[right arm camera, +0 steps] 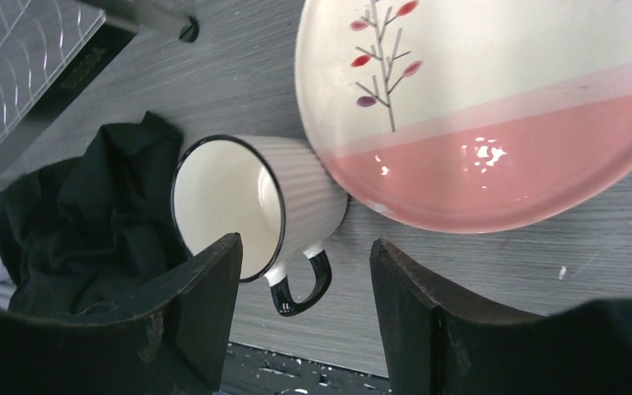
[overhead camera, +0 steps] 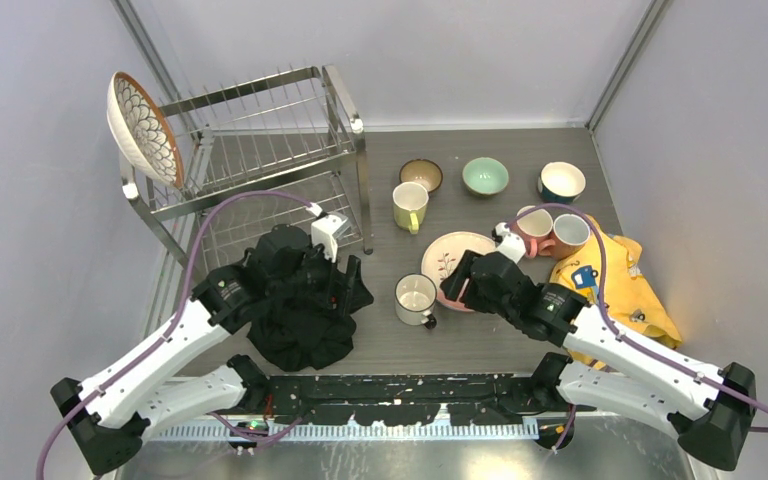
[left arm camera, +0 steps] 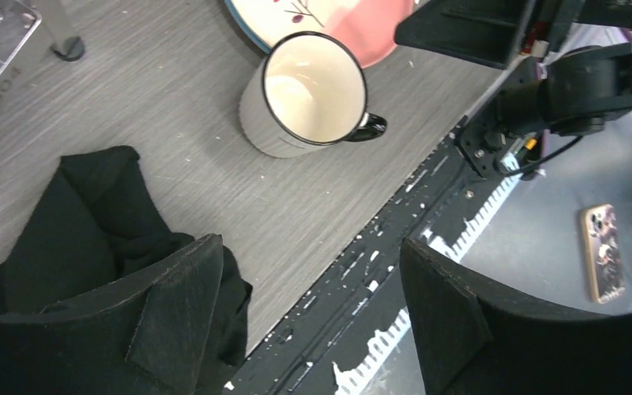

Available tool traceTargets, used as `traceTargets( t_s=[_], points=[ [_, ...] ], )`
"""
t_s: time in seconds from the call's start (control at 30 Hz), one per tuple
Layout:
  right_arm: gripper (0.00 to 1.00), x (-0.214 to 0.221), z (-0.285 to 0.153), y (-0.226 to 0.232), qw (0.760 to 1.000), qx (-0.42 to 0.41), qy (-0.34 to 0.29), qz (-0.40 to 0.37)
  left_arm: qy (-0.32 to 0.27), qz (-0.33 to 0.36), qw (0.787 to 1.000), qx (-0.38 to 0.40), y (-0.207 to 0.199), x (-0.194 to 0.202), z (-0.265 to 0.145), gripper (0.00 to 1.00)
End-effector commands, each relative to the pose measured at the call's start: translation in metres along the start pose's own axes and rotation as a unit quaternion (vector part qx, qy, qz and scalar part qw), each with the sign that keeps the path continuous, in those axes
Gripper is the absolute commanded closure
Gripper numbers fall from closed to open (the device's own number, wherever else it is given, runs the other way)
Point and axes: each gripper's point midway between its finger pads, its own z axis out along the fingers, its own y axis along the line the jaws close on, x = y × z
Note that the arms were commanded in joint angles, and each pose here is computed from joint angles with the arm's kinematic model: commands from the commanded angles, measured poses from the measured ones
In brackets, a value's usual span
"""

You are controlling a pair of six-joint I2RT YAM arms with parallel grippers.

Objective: Load the mixed dishes into the dish rack
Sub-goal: Pick up the plate at the center of the board.

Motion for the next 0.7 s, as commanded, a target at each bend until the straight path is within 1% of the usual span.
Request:
traceTargets(
  t_s=[0.0,0.13,0.37,0.43,0.53,0.57,0.67],
  points=[
    [0.37,-0.001,0.000,0.015,1.000,-0.029,0.007,-0.011,-0.033,0.030,0.999,-0.027,0.012,-0.009,0.000,0.21],
    [0.36,-0.018,0.004,-0.023,0.995,0.079,-0.050,0.031,-0.025,0.040,0.998,-0.034,0.016,-0.005,0.002,0.21],
    [0.34,-0.053,-0.004,-0.076,0.972,0.169,-0.142,0.085,0.010,0.060,0.996,-0.063,0.028,0.006,0.000,0.20],
    [0.34,-0.059,-0.001,-0.091,0.967,0.181,-0.145,0.107,0.015,0.059,0.996,-0.057,0.027,0.009,0.001,0.20],
    [0.34,-0.063,0.009,-0.108,0.965,0.181,-0.127,0.142,0.020,0.058,0.997,-0.051,0.026,0.012,0.003,0.21],
    [0.35,-0.064,0.012,-0.112,0.965,0.179,-0.117,0.149,0.020,0.058,0.997,-0.051,0.026,0.012,0.002,0.21],
    [0.36,-0.071,0.018,-0.122,0.962,0.182,-0.116,0.166,0.018,0.059,0.997,-0.054,0.027,0.012,0.001,0.21]
  ],
)
